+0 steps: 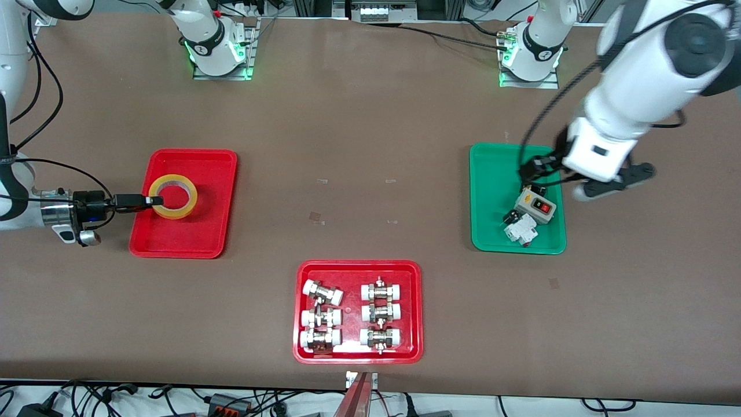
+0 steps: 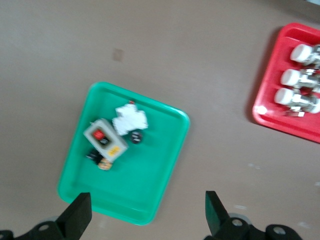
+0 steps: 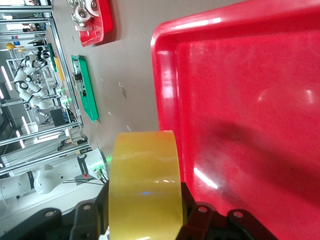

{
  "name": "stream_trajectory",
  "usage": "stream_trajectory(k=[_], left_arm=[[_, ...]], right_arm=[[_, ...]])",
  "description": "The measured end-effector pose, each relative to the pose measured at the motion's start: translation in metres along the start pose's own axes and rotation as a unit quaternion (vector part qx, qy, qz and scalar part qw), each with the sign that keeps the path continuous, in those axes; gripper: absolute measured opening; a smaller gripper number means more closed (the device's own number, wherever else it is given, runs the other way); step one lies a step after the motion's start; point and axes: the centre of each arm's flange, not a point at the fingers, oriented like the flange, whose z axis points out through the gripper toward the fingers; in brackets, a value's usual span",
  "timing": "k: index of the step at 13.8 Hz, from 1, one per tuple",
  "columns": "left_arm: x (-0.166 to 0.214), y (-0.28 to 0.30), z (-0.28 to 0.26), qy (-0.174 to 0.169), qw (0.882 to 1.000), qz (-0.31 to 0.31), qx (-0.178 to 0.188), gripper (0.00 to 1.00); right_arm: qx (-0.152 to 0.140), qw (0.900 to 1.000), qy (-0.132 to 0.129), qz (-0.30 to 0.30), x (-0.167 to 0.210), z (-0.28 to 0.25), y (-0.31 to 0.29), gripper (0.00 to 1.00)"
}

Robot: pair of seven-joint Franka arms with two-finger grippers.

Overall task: Left arm passes tape to right arm into tray
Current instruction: 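Set the tape in the empty red tray while the left gripper withdraws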

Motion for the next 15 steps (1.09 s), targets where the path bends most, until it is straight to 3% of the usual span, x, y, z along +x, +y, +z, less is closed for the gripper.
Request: stream_trajectory(k=[6, 10, 12, 15], left_arm=[[0.018, -0.095, -0.045, 0.016, 0.994, 0.111, 0.016, 1.0], [0.01, -0.132, -0.07, 0.013, 0.989, 0.146, 0.02, 1.0], [0.007, -0.138, -0.075, 0.016, 0.988, 0.151, 0.02, 1.0], [0.01, -0.148, -0.077, 0.017, 0.987, 0.161, 0.02, 1.0]], right_arm=[[0.022, 1.0, -0.017, -0.012, -0.003, 0.026, 0.04, 0.55], [0.009, 1.0, -0.022, -0.011, -0.003, 0.029, 0.047, 0.57], [0.005, 1.0, -0.024, -0.012, -0.003, 0.029, 0.047, 0.74], [-0.028, 0.999, -0.024, -0.017, 0.0, 0.022, 0.048, 1.0]])
